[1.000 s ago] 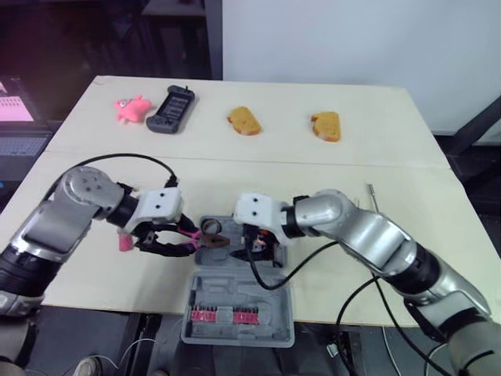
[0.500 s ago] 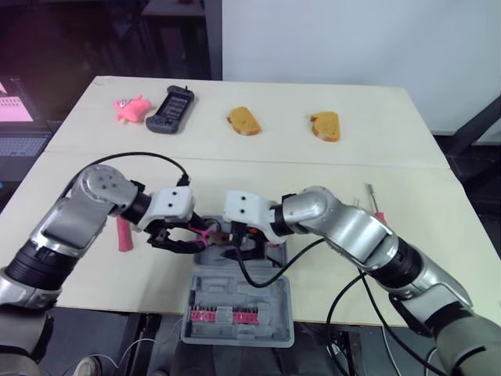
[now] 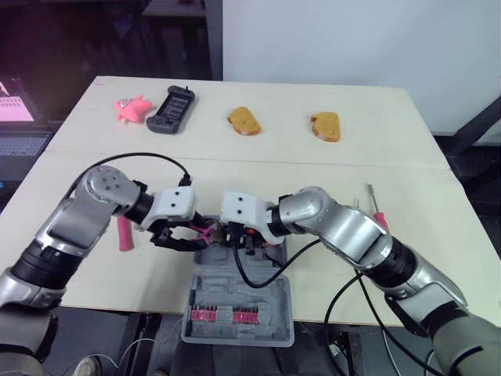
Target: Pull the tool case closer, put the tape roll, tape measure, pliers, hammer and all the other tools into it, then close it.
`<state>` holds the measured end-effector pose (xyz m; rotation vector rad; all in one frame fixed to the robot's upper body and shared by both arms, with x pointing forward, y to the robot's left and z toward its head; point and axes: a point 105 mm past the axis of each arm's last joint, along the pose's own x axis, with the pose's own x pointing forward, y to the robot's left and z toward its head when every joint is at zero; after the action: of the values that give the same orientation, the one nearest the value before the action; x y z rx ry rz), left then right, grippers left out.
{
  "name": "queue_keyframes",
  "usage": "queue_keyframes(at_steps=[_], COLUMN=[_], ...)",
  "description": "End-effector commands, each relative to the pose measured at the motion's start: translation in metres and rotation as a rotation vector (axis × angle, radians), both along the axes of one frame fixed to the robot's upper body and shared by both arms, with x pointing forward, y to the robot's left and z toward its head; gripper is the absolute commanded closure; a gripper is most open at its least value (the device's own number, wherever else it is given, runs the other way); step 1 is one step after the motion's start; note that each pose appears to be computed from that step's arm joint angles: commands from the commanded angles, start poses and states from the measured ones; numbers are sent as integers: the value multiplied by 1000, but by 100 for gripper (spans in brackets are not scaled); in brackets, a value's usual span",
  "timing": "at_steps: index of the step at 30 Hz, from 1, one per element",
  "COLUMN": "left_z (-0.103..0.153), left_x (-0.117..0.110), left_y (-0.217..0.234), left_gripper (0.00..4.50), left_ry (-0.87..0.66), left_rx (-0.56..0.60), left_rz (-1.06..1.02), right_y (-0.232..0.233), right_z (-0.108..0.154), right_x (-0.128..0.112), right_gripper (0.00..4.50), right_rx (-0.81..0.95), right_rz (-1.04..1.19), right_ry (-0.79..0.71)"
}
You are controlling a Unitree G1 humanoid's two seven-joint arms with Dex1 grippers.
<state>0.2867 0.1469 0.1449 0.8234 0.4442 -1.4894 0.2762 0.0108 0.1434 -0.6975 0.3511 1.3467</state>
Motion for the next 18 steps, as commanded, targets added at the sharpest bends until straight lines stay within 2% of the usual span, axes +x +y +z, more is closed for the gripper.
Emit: queue_keyframes(at_steps=[1,16,18], left_z=[10,12,12], left_x=[1,2,2], left_y=[-6,-11,-11], left_gripper=[204,204,204], left_ry=[-40,-41,-41], left_rx=[-15,-31,-30], left_rz=[-26,-33,-33], right_y=[8,12,11], right_z=[14,12,12], right_x=[-2,-3,-2], right_gripper=[349,349,244], right_rx=[28,21,20], right_rz=[33,53,54], right_ry=[-47,-52,-52])
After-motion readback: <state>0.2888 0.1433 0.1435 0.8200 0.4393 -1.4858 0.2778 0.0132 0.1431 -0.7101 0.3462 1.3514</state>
